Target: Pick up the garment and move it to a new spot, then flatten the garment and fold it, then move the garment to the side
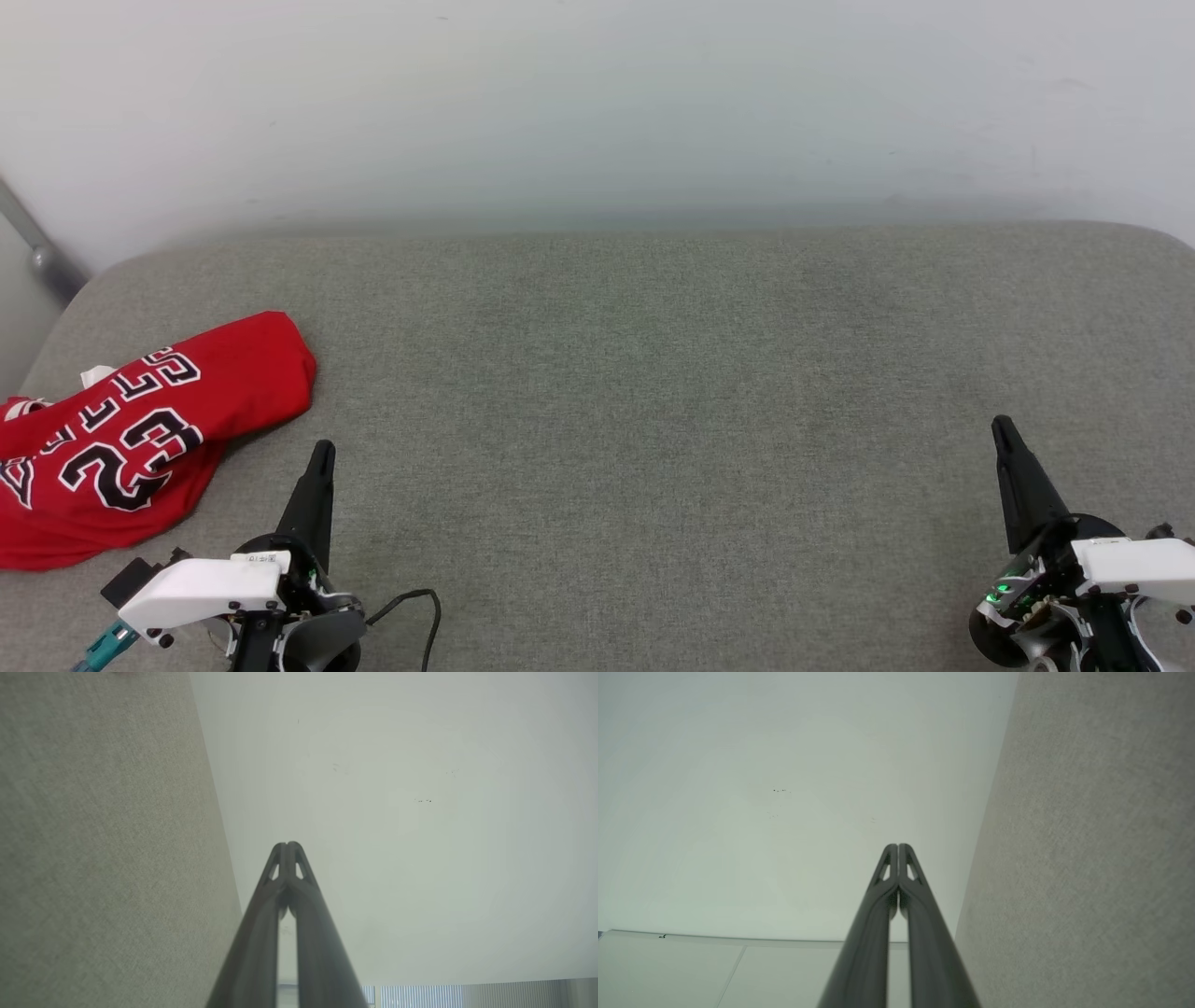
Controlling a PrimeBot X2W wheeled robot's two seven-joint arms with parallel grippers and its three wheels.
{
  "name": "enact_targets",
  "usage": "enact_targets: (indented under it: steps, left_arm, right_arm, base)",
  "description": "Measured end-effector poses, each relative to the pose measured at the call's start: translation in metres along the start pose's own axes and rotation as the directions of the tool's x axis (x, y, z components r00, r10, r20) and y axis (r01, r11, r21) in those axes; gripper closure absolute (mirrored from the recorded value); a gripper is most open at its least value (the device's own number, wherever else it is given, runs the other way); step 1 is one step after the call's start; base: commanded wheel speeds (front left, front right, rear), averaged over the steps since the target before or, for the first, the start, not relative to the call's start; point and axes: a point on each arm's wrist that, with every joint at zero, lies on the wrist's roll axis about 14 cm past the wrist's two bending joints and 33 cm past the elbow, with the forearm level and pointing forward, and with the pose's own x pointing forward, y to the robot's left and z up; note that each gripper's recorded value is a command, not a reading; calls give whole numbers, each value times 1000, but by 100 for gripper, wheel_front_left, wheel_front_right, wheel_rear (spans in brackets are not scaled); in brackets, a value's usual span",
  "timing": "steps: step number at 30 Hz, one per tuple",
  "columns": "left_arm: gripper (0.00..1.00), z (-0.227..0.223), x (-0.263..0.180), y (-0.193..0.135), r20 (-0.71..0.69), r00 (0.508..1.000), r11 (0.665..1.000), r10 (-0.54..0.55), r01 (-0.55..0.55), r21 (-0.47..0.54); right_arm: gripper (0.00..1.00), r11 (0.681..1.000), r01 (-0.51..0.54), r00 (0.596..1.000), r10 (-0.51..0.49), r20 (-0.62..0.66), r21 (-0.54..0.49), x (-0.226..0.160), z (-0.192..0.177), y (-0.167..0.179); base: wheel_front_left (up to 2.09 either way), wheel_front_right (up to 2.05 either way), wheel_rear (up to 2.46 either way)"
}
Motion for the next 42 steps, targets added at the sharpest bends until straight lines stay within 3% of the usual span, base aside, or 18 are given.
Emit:
enact_targets:
  steps: [36,37,42]
  left_arm:
    - [100,0,0,0,0,1000,1000,0,0,0]
    - [0,0,0,1,0,1000,1000,3,-3,0]
    - [0,-4,-8,17,-7,999,999,51,-51,-6]
  right_arm:
    - [100,1000,0,1000,0,0,0,0,0,0]
    - [0,1000,3,1000,-3,0,1,0,0,-1]
    - [0,999,52,999,-52,6,3,-9,0,-18]
  base:
    - [0,0,0]
    - [0,0,0]
    - [0,0,0]
